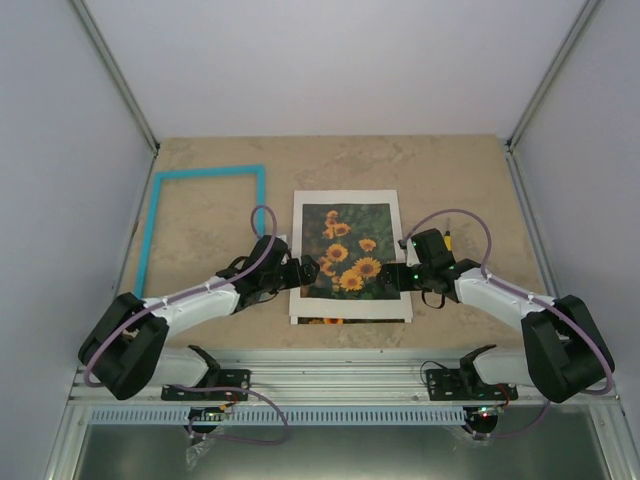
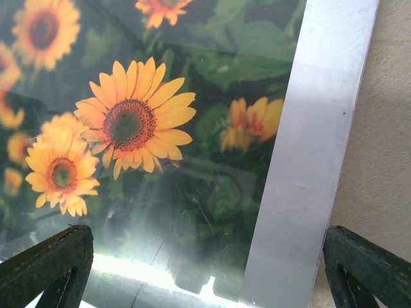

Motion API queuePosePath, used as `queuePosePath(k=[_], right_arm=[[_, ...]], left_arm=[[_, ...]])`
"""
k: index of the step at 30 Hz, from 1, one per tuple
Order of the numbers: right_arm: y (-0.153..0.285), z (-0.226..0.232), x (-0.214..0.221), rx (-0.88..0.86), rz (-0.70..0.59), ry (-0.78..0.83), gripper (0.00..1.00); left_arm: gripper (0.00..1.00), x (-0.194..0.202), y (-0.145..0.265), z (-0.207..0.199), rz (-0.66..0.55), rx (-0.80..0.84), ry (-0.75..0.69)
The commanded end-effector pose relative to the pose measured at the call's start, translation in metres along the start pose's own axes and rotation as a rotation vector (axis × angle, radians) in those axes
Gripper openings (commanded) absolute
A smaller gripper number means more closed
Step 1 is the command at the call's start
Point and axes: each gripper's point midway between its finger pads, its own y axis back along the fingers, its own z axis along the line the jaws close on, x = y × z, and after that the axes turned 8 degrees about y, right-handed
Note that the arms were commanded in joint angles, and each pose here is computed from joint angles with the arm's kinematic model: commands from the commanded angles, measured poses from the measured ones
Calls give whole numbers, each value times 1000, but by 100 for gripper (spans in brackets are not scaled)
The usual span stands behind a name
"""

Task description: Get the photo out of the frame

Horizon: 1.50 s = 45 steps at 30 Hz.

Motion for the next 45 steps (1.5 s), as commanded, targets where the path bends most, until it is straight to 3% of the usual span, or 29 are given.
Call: queuePosePath(k=[1, 16, 24, 39, 45], right_arm=[[6, 1, -13, 10, -42, 1, 98], [24, -26, -29, 187, -103, 13, 98], [38, -22, -42, 184, -179, 31, 98], [34, -17, -43, 147, -189, 47, 98], [33, -5, -47, 86, -200, 76, 98]], left_arm=[[93, -11, 6, -18, -36, 40, -31], [93, -12, -9, -25, -5, 51, -28], [92, -13, -14, -41, 1, 80, -37], [93, 14, -38, -73, 80, 106, -94], [96, -2, -20, -57, -13, 12, -123]])
